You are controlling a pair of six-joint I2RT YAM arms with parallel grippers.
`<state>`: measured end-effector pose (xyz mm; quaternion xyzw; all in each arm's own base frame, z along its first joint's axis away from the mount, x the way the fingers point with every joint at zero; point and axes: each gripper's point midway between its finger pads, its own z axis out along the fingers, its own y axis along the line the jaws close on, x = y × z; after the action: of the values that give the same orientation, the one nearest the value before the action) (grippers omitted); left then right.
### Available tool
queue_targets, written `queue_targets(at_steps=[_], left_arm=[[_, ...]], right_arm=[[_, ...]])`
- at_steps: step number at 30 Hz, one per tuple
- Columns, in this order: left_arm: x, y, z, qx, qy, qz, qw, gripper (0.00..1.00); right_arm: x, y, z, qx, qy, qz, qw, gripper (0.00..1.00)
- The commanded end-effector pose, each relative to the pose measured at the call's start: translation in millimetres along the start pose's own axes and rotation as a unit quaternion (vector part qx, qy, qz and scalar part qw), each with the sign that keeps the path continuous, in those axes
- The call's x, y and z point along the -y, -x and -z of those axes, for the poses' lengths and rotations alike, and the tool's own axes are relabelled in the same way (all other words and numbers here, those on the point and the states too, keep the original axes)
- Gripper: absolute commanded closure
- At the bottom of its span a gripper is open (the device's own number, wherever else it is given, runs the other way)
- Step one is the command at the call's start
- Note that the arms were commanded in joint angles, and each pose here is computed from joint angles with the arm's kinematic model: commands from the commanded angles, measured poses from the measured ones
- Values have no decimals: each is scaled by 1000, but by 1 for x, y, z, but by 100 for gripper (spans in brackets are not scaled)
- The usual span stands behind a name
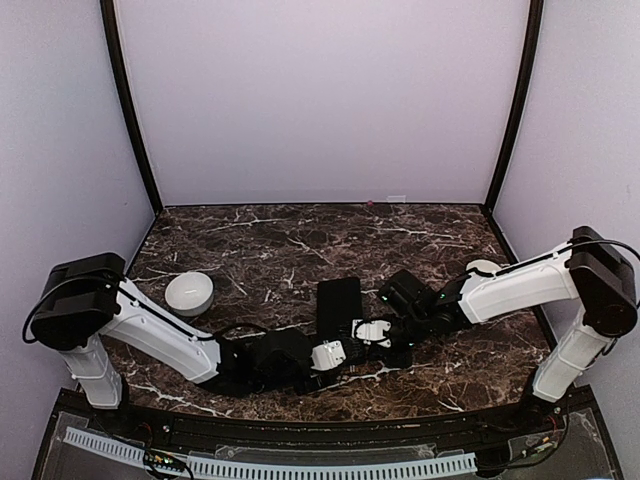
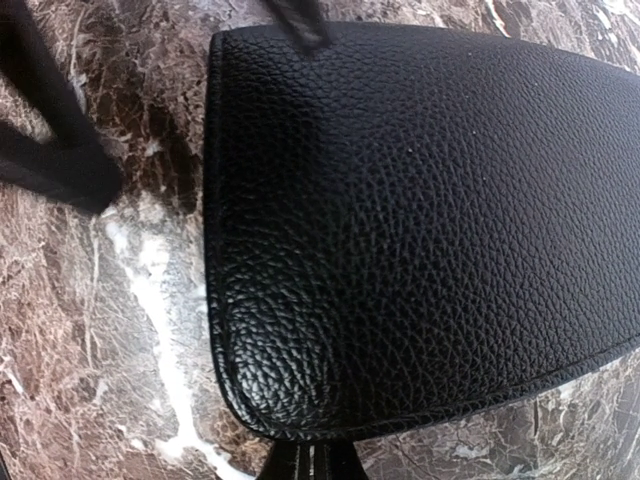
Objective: Sort the hair-cutting tools
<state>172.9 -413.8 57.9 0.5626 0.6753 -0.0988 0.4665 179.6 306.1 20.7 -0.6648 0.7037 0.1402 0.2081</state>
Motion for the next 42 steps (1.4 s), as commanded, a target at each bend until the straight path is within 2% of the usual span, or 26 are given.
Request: queue_targets(at_steps=[1,10,15,22,29,42], left_arm=[[-24,17,-3,22,71,-42,996,45],[-15,10,-16,7,67,-94,993,47],[-13,6,-22,-6,68,-106,992,52],[-13,-4,-23,-27,72,-120,990,75],[-6,-15,-17,-38,45,-148,987,100],[3,-16,-1,-21,8,-164,986,100]], right_arm=[[1,12,8,19,5,4,1000,100],[0,16,9,26,9,2,1000,100],[0,18,9,30,12,-3,999,100],[2,14,9,25,12,-5,1000,100],[23,8,16,23,0,-19,1000,100],[102,3,6,4,-40,-56,998,100]])
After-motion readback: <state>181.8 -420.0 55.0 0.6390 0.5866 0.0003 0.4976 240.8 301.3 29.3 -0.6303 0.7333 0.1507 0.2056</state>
